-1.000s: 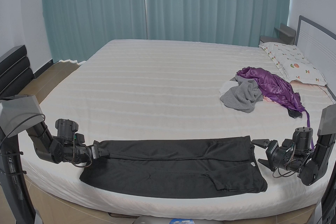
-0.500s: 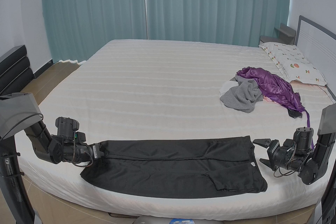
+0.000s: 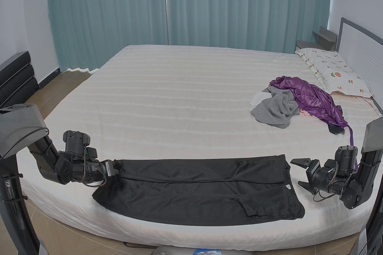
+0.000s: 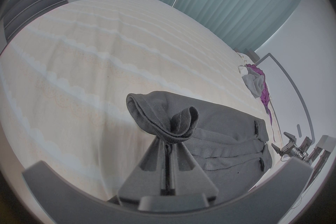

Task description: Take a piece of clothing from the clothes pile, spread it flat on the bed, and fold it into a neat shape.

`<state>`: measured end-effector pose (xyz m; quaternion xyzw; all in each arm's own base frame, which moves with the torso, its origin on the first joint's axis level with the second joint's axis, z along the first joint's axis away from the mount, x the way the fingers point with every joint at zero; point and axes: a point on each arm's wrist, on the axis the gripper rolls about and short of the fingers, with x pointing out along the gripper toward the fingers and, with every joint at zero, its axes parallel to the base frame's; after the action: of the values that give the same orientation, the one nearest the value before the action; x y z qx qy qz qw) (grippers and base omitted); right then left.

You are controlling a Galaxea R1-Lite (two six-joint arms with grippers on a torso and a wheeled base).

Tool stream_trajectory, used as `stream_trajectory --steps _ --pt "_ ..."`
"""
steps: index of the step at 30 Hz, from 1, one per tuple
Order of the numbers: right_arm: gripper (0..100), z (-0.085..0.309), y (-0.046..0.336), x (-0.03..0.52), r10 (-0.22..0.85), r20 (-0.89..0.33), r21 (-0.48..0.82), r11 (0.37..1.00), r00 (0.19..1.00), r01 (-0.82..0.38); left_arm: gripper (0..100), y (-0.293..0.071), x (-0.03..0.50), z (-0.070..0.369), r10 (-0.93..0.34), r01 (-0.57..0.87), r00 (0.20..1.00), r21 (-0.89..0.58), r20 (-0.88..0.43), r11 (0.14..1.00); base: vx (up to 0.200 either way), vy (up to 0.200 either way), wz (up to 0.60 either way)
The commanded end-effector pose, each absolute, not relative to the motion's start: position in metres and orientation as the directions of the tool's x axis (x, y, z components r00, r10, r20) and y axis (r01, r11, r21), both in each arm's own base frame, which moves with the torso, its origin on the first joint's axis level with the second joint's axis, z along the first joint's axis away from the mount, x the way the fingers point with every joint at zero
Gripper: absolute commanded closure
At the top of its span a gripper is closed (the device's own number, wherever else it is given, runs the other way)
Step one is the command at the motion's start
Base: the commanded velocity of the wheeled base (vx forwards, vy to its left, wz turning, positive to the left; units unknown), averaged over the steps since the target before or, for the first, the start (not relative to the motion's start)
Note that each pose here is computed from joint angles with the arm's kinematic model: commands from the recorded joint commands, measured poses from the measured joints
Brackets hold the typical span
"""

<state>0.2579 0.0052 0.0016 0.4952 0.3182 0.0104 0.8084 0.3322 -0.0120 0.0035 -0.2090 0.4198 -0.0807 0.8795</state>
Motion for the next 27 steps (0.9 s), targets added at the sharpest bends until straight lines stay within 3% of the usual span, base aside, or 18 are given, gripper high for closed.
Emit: stream_trajectory --steps 1,4,16,27 --pt "0 -0.001 0.003 0.259 0.327 -0.509 0.806 0.506 0.796 0.308 100 -0.013 0.335 0.003 -0.319 -0.039 0.638 -0.443 -0.701 0.896 -0.2 0.0 0.0" --pt "0 -0.002 0.002 0.259 0.323 -0.513 0.805 0.504 0.796 0.314 100 -0.012 0.335 0.004 -0.318 -0.041 0.642 -0.445 -0.698 0.895 -0.2 0.0 0.0" --pt "0 -0.005 0.002 0.261 0.324 -0.519 0.802 0.505 0.791 0.319 100 -0.015 0.346 0.014 -0.324 -0.091 0.679 -0.513 -0.659 0.853 0.0 0.0 0.0" --pt "0 -0.006 0.003 0.261 0.327 -0.52 0.802 0.506 0.789 0.319 100 -0.024 0.338 0.039 -0.343 -0.066 0.708 -0.541 -0.617 0.838 0.0 -0.2 0.0"
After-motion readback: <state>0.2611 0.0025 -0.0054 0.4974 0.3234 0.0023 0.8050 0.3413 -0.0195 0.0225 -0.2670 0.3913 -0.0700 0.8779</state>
